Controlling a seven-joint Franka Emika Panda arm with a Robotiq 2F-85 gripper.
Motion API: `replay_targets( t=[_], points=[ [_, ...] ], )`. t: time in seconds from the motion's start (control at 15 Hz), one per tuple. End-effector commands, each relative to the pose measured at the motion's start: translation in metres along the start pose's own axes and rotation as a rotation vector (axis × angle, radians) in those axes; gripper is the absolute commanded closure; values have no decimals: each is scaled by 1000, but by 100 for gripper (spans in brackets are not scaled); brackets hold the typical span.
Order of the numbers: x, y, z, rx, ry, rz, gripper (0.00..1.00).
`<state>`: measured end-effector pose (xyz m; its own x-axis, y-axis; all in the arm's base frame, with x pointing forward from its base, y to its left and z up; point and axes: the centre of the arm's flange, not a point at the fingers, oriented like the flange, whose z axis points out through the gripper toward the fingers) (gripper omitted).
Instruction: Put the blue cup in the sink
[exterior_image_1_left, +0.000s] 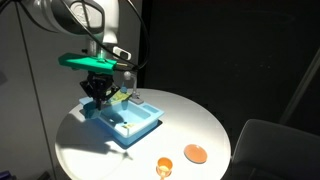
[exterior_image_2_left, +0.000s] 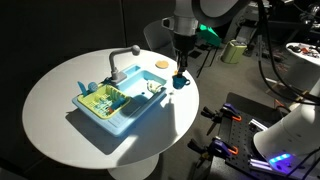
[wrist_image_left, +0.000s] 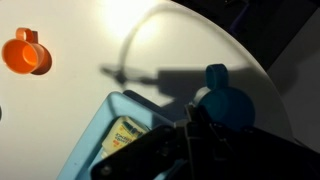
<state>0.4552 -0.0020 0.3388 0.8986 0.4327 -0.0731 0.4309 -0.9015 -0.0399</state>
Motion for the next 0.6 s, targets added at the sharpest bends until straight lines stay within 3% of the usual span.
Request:
replay_targets(
  t=[0.0, 0.53],
  points=[
    [0, -1, 0, 0, -1, -1, 95],
    [-1, 9, 0, 5, 0, 13, 99]
  ],
)
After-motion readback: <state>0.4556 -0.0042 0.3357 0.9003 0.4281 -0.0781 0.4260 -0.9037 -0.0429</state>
